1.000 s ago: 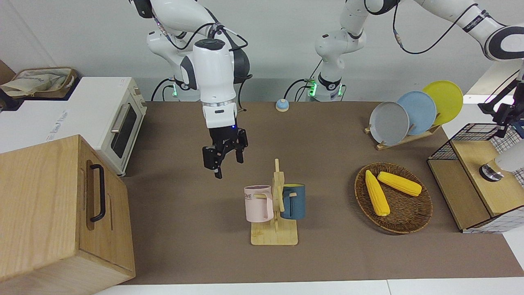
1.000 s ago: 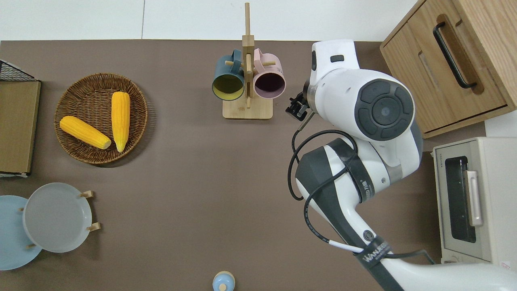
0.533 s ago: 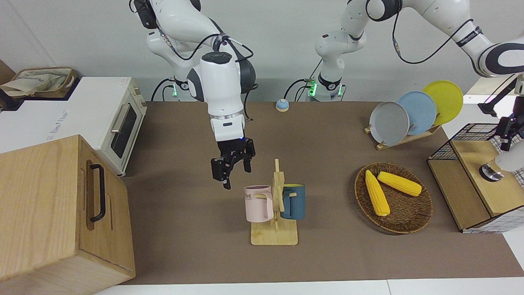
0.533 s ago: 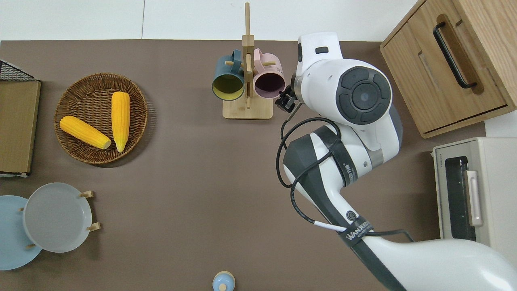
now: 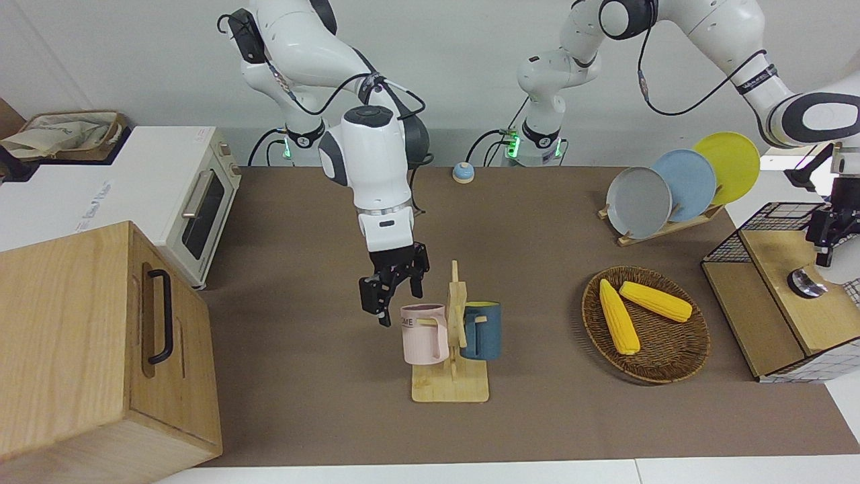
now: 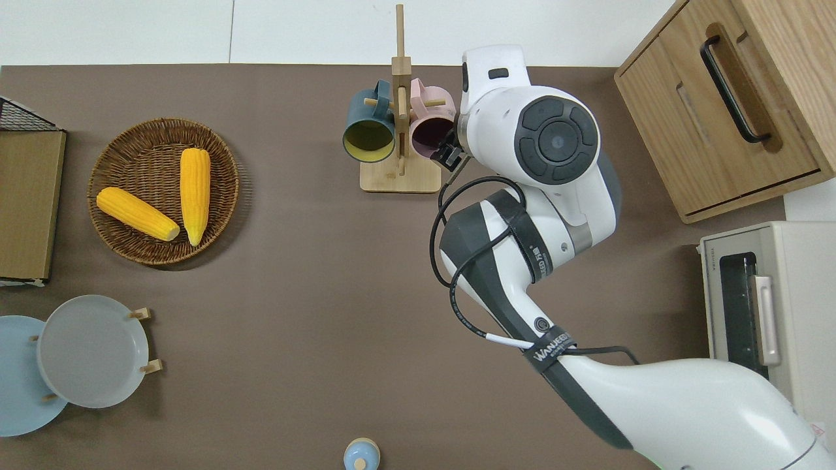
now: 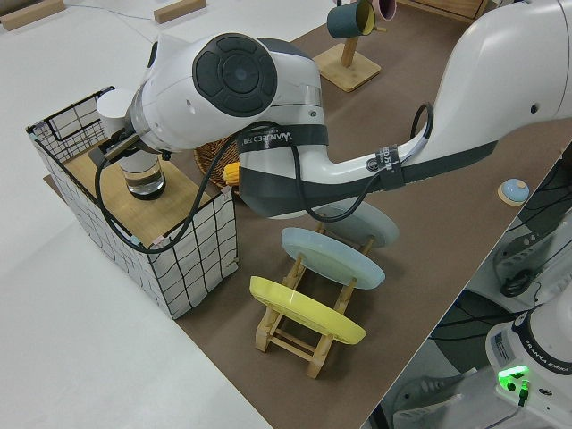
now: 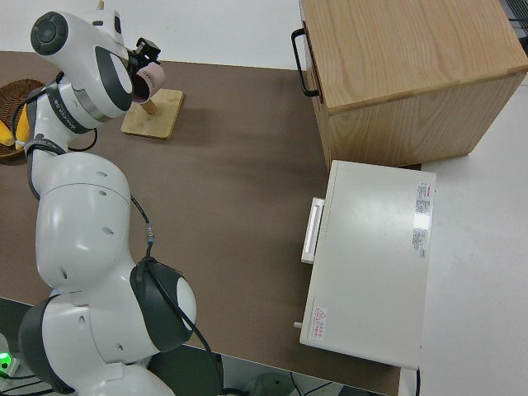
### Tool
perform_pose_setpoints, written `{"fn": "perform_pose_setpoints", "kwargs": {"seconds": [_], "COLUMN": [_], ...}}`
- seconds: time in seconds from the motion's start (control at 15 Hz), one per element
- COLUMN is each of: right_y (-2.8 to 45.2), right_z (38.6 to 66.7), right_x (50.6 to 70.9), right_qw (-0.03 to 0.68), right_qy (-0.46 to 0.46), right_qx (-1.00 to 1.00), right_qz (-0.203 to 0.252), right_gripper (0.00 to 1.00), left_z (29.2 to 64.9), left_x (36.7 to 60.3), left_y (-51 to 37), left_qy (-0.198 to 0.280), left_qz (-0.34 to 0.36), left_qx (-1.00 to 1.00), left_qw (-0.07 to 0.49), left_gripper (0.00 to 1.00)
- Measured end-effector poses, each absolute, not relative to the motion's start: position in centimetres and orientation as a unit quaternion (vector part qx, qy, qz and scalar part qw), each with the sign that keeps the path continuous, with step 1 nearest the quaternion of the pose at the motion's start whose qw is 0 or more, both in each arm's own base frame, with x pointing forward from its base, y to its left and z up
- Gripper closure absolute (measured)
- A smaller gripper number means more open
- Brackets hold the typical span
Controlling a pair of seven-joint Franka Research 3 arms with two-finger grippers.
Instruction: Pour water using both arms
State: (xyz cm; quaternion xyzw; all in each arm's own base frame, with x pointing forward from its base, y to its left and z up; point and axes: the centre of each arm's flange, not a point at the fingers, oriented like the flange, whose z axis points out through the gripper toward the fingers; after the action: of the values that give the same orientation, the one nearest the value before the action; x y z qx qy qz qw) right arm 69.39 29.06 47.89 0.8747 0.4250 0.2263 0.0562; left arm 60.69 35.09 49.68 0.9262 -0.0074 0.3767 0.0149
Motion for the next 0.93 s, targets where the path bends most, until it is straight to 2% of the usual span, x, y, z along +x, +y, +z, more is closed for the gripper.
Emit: {"fn": "perform_pose_setpoints", "kwargs": {"seconds": [0.27, 0.33, 0.4, 0.53, 0.6, 0.73, 0.93], "right_y": [29.3, 29.4, 29.4, 29.7, 29.9, 30.2, 30.3], "right_z": [47.4, 47.4, 47.4, 47.1, 46.9, 46.5, 46.0], "right_x": [69.9, 70.0, 70.0, 69.9, 69.9, 69.9, 70.0], "right_qw": [0.057, 0.057, 0.058, 0.062, 0.066, 0.07, 0.075], "right_qy": [0.425, 0.425, 0.425, 0.429, 0.431, 0.434, 0.436], "right_qx": [0.875, 0.874, 0.874, 0.873, 0.871, 0.87, 0.87], "right_qz": [0.227, 0.228, 0.228, 0.226, 0.225, 0.222, 0.22], "right_gripper": [0.08, 0.13, 0.13, 0.19, 0.19, 0.26, 0.28], "left_z": [49.0, 49.0, 48.9, 48.9, 48.9, 48.9, 48.9], "left_x": [60.6, 60.6, 60.6, 60.6, 60.6, 60.5, 60.5], "left_y": [35.2, 35.3, 35.3, 35.4, 35.4, 35.5, 35.5], "left_qy": [-0.003, -0.002, -0.002, -0.001, -0.001, 0.0, 0.001], "left_qz": [0.374, 0.374, 0.374, 0.374, 0.374, 0.374, 0.375], "left_qx": [0.927, 0.927, 0.927, 0.927, 0.927, 0.927, 0.927], "left_qw": [0.014, 0.013, 0.013, 0.013, 0.013, 0.012, 0.013], "left_gripper": [0.0, 0.01, 0.01, 0.03, 0.1, 0.34, 0.37]}}
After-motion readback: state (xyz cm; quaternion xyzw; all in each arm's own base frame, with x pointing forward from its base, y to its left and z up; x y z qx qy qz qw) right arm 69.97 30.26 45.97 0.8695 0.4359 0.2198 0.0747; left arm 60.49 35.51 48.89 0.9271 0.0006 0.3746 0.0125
